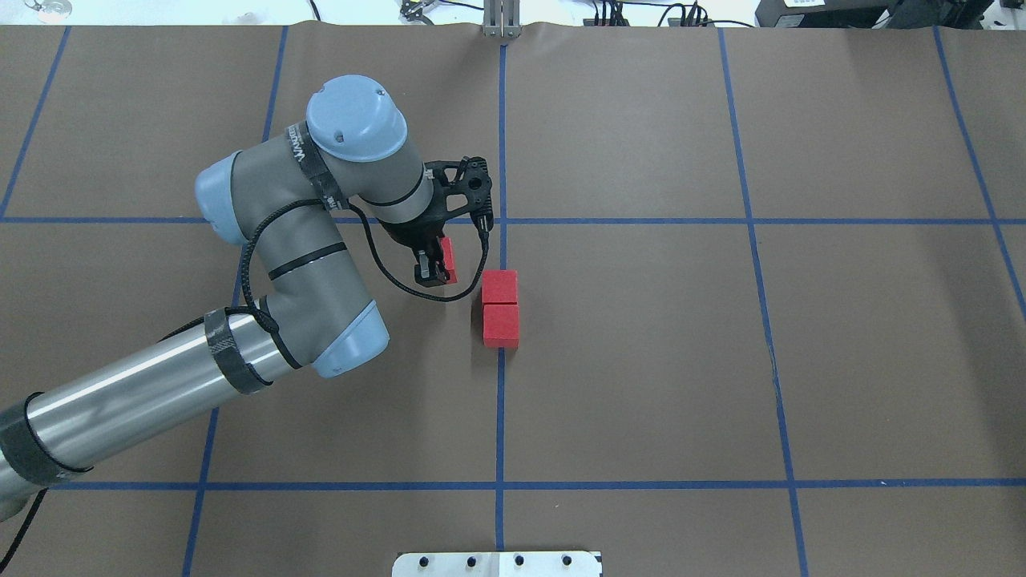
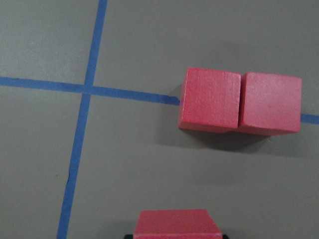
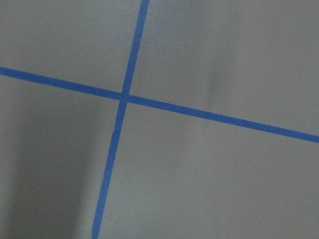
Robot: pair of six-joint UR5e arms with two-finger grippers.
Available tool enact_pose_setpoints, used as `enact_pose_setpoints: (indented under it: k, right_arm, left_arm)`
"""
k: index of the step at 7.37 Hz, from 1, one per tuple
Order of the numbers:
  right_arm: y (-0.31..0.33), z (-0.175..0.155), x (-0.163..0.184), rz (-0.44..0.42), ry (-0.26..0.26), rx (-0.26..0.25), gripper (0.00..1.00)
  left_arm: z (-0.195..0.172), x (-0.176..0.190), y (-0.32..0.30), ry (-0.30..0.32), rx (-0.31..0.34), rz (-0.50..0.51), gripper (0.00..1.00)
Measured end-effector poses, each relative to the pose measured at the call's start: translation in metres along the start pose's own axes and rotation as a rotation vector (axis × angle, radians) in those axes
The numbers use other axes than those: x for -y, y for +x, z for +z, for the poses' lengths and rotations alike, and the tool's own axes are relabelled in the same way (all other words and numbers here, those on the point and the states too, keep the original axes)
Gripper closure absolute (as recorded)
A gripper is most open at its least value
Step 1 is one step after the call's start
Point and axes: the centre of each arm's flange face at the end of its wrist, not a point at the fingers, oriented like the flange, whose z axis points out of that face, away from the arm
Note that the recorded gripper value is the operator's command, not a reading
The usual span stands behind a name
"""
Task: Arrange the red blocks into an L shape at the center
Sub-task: 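Carry the cube with the left gripper toward the two-cube column, then lower the cube beside the farther cube of the column and release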
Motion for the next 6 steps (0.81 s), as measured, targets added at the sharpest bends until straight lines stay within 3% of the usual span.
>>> enact_pose_setpoints:
  k: [3, 6]
  right_arm:
    - [0.000, 0.000, 0.000, 0.001, -0.001, 0.001, 0.01]
    - [0.000, 0.000, 0.000, 0.001, 0.002, 0.000, 0.00]
  left_arm:
    - [0.013, 0.018, 0.012, -0.003, -0.022, 0.029, 0.92]
    - [0.027, 0.028, 0.027, -0.009, -0.047, 0.044, 0.91]
